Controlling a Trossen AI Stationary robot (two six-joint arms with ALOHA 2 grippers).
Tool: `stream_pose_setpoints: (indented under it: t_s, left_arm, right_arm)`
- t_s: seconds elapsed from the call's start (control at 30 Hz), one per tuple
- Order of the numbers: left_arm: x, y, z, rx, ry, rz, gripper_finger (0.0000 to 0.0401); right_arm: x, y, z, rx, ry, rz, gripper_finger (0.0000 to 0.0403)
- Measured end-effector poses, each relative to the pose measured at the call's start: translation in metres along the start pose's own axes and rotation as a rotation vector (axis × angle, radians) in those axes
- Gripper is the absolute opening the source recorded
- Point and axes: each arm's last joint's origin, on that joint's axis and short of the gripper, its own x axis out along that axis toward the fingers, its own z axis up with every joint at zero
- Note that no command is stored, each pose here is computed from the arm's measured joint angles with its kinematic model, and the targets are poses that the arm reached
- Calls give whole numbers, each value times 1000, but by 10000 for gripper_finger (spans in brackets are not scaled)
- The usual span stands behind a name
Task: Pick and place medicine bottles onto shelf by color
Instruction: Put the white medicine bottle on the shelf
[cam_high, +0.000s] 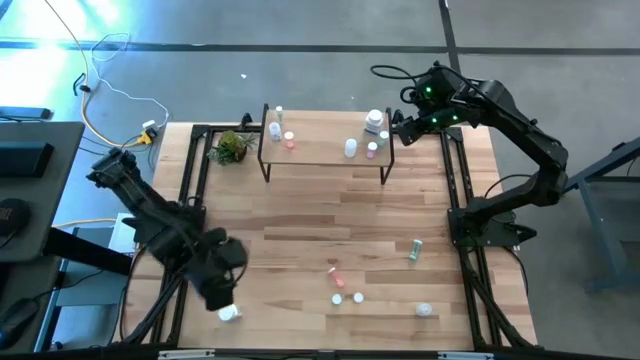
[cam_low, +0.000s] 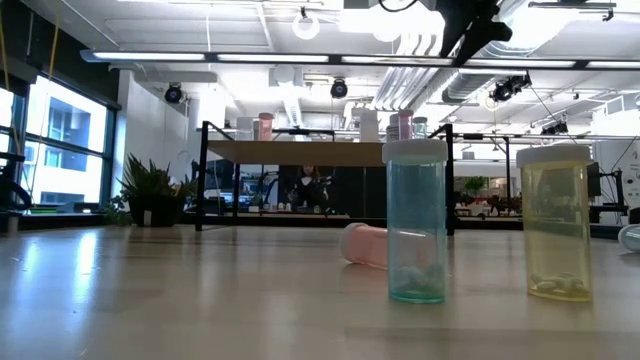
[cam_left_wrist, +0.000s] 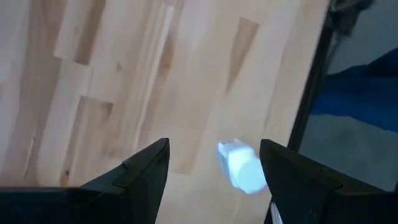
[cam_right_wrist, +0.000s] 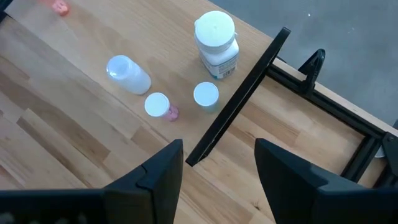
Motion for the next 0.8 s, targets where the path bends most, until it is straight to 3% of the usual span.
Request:
stream_pose_setpoints:
  t_s: [0.33,0.8]
  left_arm:
    - [1,-26,-42,-98,-6,2,239]
    - [49,-62,-63,-84,40,78,239]
  right_arm:
    - [0,0,0,0,0,0,190]
    - [0,0,0,-18,0,0,190]
